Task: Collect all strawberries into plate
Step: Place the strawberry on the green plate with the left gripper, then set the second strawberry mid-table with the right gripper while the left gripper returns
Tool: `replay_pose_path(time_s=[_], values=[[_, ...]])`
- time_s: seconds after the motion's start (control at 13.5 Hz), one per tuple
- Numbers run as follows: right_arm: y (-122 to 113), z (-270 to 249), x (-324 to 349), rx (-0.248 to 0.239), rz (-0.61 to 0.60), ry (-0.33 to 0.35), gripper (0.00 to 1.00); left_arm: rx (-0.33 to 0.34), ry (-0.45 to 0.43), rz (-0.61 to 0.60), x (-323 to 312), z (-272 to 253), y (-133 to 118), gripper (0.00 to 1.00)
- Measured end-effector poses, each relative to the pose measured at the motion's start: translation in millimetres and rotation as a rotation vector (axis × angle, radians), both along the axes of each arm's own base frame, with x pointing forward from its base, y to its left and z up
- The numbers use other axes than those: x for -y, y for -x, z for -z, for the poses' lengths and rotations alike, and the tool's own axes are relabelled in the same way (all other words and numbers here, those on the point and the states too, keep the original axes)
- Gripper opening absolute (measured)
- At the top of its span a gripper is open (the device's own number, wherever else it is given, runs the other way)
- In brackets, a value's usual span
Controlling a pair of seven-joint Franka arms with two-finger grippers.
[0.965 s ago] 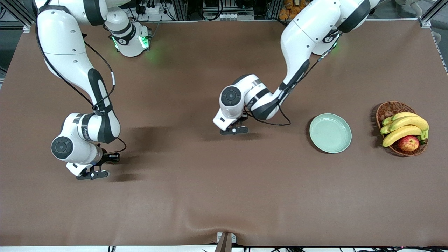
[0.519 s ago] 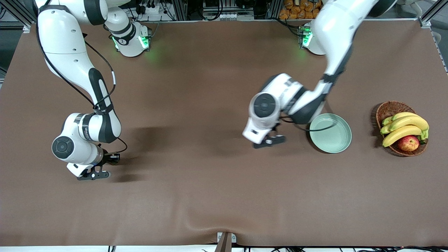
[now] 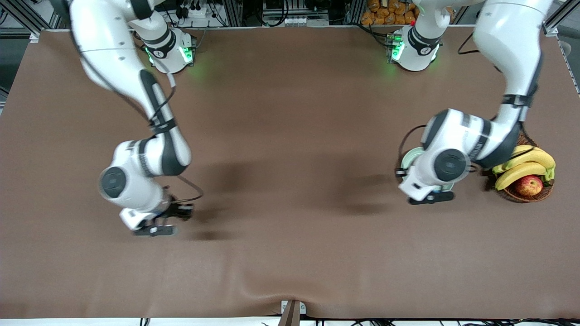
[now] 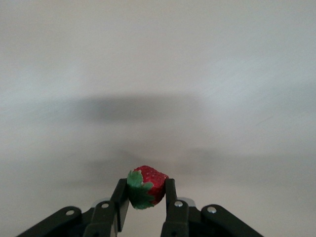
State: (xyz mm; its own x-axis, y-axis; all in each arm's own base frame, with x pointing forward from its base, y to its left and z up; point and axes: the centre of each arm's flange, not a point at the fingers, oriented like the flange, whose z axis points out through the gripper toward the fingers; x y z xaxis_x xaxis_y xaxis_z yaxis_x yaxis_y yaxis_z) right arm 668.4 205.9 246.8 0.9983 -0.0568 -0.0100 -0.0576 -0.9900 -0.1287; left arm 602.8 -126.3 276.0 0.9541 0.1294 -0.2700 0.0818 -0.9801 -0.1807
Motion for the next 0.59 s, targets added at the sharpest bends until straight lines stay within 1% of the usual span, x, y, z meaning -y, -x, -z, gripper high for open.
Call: replay_pose_path(time_s=[0.07,0.22,0.3,0.45,0.52,0.59], values=[[14.6,2.6,-36.6,-0.037,0.042,-0.022,0.34,0.003,0.014,-0.003,-17.4,12.9,2.7,0.32],[45.0,5.4,-103.8,-0.094,0.116,-0.069,0.34,0.022,0.035,0.005,-48.4,36.6,9.0,0.32],[59.5,6.5,-131.3,-0.118,0.139,-0.094,0.34,0.024,0.046,0.017,-63.6,44.3,10.9,0.32],[82.6,8.4,-170.7,-0.167,0.169,-0.157,0.34,0.026,0.065,0.028,-88.9,49.5,10.3,0.35],[90.8,9.3,-183.5,-0.191,0.179,-0.191,0.34,0.03,0.069,0.03,-95.0,48.3,9.1,0.42],[97.8,10.2,-193.6,-0.214,0.186,-0.219,0.34,0.035,0.07,0.032,-95.4,45.7,7.9,0.53]])
